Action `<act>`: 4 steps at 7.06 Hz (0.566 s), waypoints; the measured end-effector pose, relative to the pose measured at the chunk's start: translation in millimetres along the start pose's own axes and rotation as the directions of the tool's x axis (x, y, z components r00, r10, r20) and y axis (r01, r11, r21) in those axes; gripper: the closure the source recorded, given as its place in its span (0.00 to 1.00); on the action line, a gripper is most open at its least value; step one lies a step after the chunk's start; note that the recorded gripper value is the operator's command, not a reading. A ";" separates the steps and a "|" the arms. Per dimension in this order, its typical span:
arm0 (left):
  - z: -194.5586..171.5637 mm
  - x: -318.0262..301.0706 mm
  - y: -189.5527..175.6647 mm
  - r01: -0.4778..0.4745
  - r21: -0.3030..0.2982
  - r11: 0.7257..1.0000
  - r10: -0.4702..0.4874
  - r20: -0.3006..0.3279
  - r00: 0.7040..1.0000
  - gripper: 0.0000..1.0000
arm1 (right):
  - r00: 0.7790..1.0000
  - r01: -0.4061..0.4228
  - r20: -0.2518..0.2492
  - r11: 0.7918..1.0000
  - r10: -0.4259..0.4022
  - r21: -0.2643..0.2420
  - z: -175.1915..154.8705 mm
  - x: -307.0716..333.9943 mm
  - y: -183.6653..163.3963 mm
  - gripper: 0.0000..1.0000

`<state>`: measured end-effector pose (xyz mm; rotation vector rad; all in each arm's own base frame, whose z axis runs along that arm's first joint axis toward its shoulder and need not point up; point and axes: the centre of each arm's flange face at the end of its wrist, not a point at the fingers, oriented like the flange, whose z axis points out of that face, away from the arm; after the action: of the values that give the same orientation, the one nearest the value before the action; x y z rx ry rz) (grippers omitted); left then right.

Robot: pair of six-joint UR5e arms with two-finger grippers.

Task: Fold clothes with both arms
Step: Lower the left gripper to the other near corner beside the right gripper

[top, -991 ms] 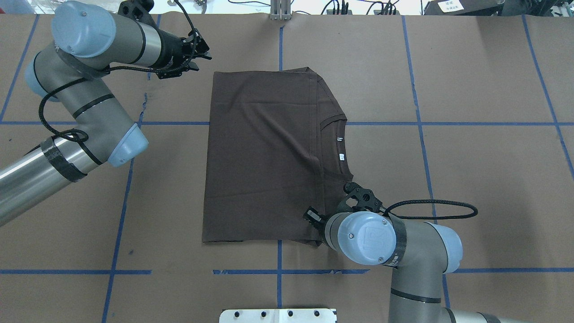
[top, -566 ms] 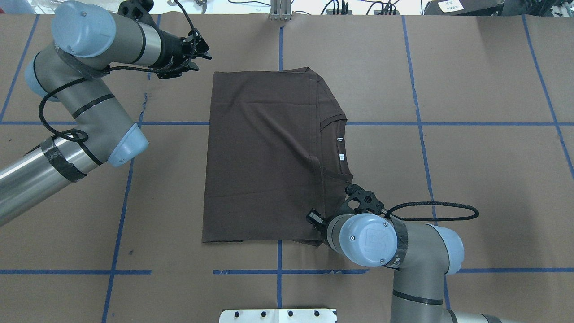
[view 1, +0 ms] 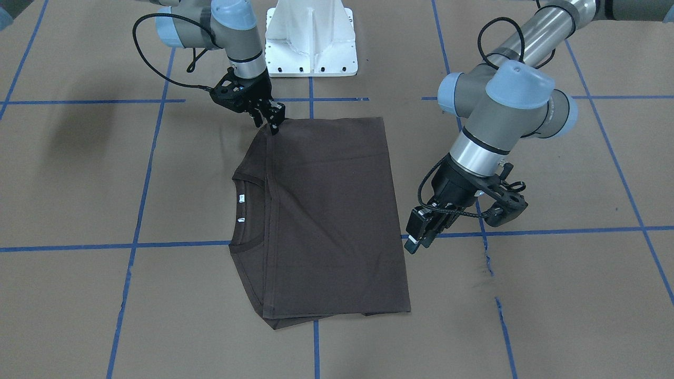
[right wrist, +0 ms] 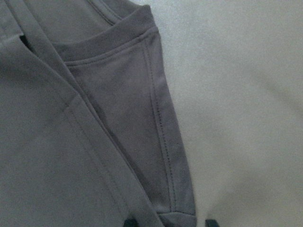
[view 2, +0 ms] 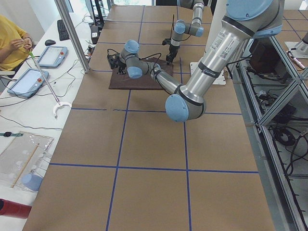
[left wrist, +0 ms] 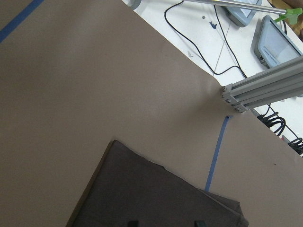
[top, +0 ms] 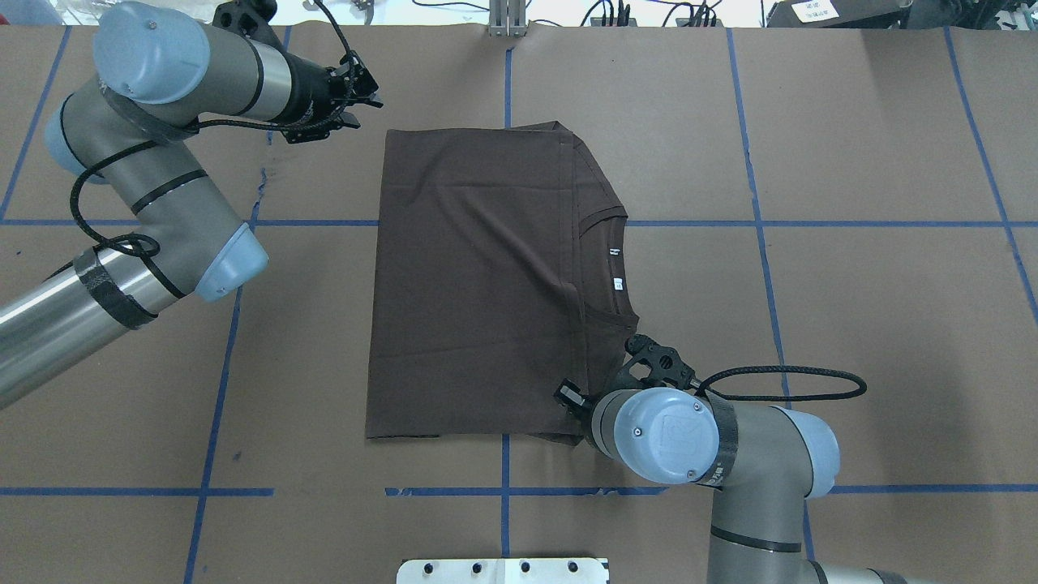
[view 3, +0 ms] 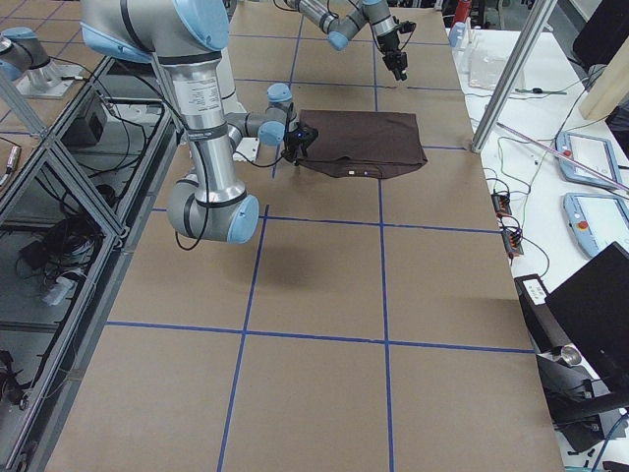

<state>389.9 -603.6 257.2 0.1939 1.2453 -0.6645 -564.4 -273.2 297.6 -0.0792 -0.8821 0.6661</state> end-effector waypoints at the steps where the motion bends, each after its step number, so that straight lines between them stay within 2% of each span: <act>1: 0.0 0.0 0.0 0.001 0.000 1.000 -0.001 0.000 1.000 0.50 | 1.000 0.002 -0.014 1.000 -0.002 0.006 -0.1 -0.3 1.1 1.00; 4: 0.0 0.0 0.0 0.002 0.000 1.000 -0.002 0.000 1.000 0.50 | 1.000 0.007 -0.027 1.000 -0.007 0.008 -2.0 -0.6 5.4 1.00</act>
<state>389.9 -603.6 257.2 0.1924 1.2456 -0.6666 -566.0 -268.9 294.1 -0.0776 -0.8539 0.6607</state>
